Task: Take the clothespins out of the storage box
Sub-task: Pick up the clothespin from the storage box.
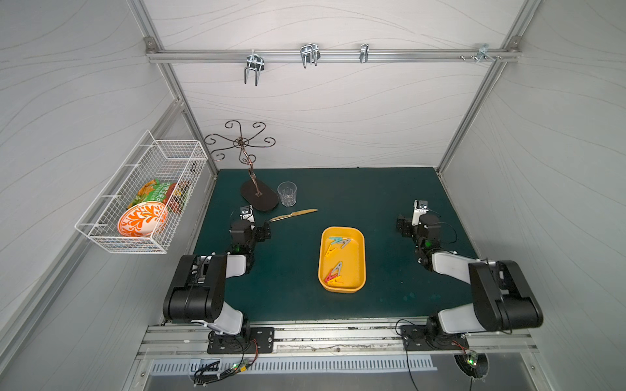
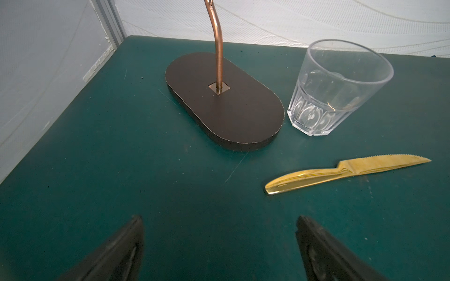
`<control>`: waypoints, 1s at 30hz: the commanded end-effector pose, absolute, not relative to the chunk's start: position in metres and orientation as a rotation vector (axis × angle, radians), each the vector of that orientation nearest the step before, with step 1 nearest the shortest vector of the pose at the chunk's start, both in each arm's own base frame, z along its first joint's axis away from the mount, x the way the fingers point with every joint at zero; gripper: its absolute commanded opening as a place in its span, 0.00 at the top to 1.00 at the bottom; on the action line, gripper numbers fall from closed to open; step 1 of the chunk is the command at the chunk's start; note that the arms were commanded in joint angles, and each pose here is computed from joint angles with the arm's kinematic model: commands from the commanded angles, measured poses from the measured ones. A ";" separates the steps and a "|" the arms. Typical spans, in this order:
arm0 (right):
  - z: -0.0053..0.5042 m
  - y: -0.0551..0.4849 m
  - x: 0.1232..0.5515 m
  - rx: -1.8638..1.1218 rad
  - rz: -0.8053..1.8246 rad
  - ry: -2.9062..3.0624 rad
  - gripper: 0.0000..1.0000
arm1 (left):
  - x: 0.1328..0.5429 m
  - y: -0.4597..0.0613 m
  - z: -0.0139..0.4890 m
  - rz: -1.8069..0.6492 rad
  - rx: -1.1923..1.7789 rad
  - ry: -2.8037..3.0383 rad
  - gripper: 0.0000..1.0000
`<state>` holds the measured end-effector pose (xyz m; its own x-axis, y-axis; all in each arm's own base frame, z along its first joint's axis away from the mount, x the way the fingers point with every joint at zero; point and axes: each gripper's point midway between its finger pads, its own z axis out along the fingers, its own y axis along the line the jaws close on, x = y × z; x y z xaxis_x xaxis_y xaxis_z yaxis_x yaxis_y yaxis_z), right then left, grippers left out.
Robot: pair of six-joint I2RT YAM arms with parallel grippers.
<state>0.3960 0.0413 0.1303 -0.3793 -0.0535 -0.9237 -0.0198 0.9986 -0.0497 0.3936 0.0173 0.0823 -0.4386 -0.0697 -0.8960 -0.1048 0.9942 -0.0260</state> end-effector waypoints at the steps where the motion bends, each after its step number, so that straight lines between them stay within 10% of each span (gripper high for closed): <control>1: 0.145 0.066 0.384 -0.174 -0.008 2.046 0.01 | 0.406 0.014 0.108 0.036 -0.100 1.992 0.01; 25: 0.222 0.214 0.254 -0.680 0.326 2.593 0.01 | 0.340 -0.097 0.214 -0.740 0.370 2.449 0.10; 30: 0.215 0.228 0.247 -0.588 0.309 2.663 0.18 | 0.321 -0.106 0.227 -0.835 0.375 2.462 0.10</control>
<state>0.2575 0.2327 0.2242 -0.7671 -0.4012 -0.5005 -0.5195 0.8464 0.1177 0.3465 -0.0924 0.2149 -0.8056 0.0802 -0.5870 0.3824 0.8271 -0.4119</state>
